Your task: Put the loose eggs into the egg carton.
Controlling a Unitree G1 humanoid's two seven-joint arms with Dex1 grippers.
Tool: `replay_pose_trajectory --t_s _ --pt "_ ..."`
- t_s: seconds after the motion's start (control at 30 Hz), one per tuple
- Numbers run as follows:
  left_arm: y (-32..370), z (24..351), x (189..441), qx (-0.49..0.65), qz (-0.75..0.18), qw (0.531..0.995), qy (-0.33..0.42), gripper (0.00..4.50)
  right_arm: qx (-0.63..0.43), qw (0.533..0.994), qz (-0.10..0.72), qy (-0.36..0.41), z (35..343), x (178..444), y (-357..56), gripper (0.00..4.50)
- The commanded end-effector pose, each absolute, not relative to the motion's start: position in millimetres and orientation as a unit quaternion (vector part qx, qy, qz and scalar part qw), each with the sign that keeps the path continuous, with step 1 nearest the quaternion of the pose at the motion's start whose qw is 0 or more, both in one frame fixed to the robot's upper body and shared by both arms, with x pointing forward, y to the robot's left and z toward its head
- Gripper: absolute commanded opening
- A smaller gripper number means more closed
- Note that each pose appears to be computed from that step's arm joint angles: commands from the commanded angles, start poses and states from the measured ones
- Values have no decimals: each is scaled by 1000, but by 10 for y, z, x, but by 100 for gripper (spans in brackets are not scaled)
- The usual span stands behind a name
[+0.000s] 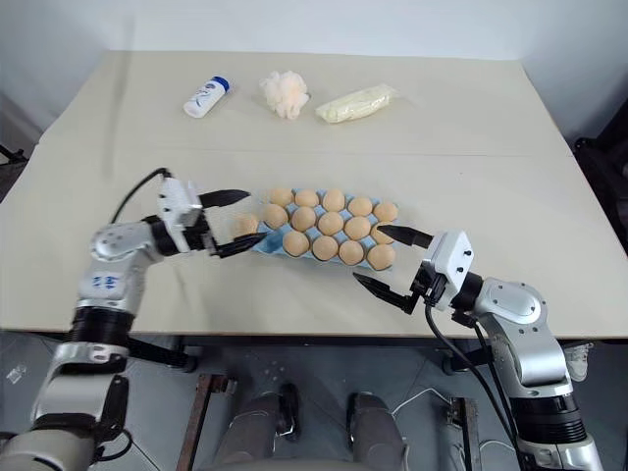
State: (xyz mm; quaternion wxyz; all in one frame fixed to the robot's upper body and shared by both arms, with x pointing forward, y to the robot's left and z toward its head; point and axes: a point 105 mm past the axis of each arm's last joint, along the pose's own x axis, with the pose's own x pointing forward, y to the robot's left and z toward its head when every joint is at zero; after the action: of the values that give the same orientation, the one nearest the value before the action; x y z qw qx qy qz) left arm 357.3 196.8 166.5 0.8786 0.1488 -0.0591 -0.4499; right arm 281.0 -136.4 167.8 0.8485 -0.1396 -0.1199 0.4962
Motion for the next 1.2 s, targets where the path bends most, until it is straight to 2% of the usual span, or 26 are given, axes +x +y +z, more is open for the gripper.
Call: replay_pose_trajectory --t_s 0.03,0.1,0.17,0.33,0.5,0.67,1.0,1.2 --pt "2364 1791 3493 137 -397 904 -77 447 -141 843 501 -134 1748 2795 -1383 450" --pt "2705 1615 3385 147 -351 924 -37 447 -141 840 508 -130 1731 2813 -1379 450" --pt "2857 1497 3291 150 -334 931 -10 447 -142 837 512 -128 1721 2831 -1379 450" --pt "2722 1400 3143 134 -362 922 -4 447 -143 835 517 -125 1713 2861 -1392 450" --pt "2596 1337 3135 138 -371 918 -3 447 -145 832 520 -124 1715 2880 -1394 450" --pt "2371 1319 3252 134 -396 909 -8 447 -147 831 522 -125 1720 2887 -1392 450" --pt "2011 1262 3685 183 -424 887 -4 447 -150 833 516 -131 1761 2888 -1391 450" --pt "1720 1254 3906 170 -461 871 1 447 -149 838 508 -133 1758 2864 -1393 450"
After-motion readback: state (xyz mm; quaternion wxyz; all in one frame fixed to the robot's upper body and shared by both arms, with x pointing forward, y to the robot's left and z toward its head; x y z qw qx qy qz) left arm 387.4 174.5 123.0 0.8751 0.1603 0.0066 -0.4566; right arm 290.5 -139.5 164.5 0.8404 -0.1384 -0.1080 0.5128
